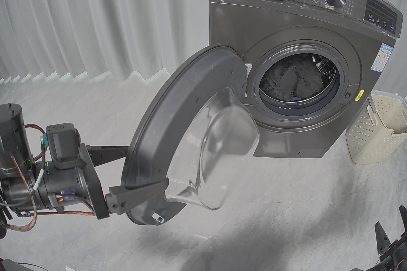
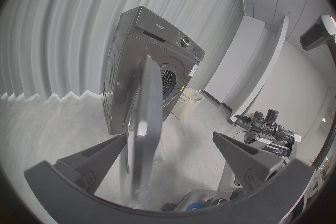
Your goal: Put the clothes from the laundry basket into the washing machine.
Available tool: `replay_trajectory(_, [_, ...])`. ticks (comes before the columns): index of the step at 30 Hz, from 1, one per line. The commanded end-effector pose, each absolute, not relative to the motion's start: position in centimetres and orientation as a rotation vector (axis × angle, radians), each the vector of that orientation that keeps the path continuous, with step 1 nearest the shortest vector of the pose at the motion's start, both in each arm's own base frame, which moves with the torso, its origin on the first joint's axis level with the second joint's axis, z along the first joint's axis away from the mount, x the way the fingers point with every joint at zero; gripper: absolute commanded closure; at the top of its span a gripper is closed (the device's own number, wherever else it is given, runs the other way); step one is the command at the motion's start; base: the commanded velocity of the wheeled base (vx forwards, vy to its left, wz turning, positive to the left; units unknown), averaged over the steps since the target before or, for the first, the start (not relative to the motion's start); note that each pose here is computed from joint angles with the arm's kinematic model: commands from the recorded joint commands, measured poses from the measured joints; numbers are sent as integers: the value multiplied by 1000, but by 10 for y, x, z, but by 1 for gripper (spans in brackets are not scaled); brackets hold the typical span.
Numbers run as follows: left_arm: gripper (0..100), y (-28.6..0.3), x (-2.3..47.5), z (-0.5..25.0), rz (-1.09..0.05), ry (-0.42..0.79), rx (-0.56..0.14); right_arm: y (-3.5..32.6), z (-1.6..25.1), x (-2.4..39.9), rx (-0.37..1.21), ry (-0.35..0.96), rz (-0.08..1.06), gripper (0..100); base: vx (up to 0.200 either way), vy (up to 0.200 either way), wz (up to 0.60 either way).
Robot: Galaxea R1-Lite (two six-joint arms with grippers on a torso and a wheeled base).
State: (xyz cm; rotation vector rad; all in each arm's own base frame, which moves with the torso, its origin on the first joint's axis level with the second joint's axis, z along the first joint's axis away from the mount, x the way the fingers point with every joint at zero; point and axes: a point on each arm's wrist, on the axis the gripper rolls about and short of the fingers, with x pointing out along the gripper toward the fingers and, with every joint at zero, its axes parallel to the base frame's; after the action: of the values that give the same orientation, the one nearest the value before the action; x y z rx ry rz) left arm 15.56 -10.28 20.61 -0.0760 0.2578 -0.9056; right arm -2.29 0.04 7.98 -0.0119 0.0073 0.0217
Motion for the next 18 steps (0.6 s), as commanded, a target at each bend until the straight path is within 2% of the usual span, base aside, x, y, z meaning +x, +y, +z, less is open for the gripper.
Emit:
replay_trajectory(1, [0,-99,143,207,-920,240,-82,0,75,-23,-12,6,23,0,0,0,0])
replay_trajectory(6, [0,-89,145,212,-865,189,-88,0,75,-23,-12,6,23,0,0,0,0])
replay_trajectory(9, [0,-79,147,219,-796,130,-95,0,75,-23,-12,6,23,0,0,0,0])
replay_trajectory(12, [0,-64,152,226,-672,74,-103,0,75,-23,-12,6,23,0,0,0,0])
replay_trajectory(15, [0,-54,154,224,-608,75,-102,0,75,-23,-12,6,23,0,0,0,0])
replay_trajectory(18, [0,-46,159,211,-555,121,-96,0,75,-23,-12,6,23,0,0,0,0])
